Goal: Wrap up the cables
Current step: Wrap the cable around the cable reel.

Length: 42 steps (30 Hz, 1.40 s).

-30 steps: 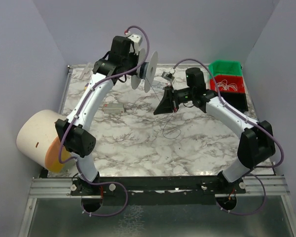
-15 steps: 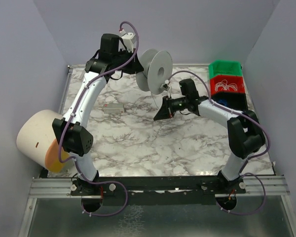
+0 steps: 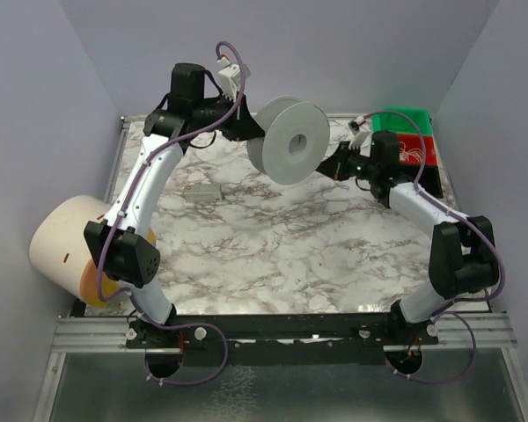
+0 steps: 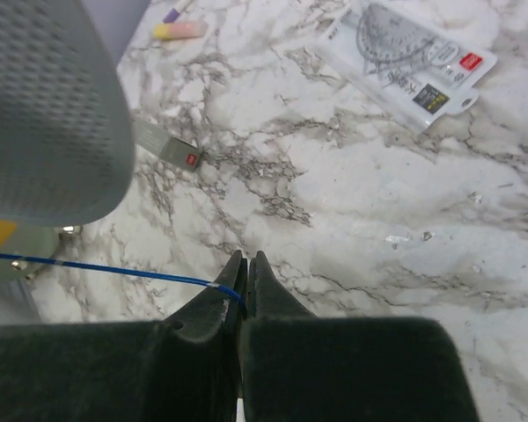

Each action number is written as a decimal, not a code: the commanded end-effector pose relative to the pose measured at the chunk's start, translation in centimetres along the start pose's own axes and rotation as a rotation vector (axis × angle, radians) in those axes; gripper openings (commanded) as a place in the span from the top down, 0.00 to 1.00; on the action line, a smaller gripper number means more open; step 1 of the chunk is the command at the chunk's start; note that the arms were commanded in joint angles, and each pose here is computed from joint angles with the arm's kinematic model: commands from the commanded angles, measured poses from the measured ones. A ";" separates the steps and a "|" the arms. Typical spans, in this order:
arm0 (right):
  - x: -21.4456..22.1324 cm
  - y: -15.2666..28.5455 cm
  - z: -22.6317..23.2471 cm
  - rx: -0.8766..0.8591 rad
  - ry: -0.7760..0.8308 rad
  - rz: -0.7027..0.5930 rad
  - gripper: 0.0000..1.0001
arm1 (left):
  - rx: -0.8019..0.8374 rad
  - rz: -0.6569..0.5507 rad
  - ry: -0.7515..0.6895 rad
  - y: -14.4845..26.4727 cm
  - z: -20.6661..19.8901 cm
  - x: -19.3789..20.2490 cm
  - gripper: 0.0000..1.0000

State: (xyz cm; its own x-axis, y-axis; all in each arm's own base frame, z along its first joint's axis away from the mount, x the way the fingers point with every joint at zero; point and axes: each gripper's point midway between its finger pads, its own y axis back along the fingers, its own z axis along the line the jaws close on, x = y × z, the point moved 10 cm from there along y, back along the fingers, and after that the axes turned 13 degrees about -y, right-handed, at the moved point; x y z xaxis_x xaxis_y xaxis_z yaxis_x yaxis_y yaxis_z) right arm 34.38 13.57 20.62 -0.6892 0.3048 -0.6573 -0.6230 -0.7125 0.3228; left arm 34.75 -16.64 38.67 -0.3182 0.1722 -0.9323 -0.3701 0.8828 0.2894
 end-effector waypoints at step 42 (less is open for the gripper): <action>-8.3 4.8 12.4 -0.680 -0.118 0.356 1.00 | -0.837 0.271 -0.351 -3.7 -1.0 2.3 1.00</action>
State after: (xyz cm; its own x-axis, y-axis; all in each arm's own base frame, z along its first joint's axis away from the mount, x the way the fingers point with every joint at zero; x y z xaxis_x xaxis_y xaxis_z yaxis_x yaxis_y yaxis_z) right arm 33.96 14.32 33.02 -0.8848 0.0957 -0.4560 -0.1215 -0.9922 0.0276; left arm 32.06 -21.65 35.21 -0.1303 0.6139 -0.7785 -0.7123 0.4883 0.5042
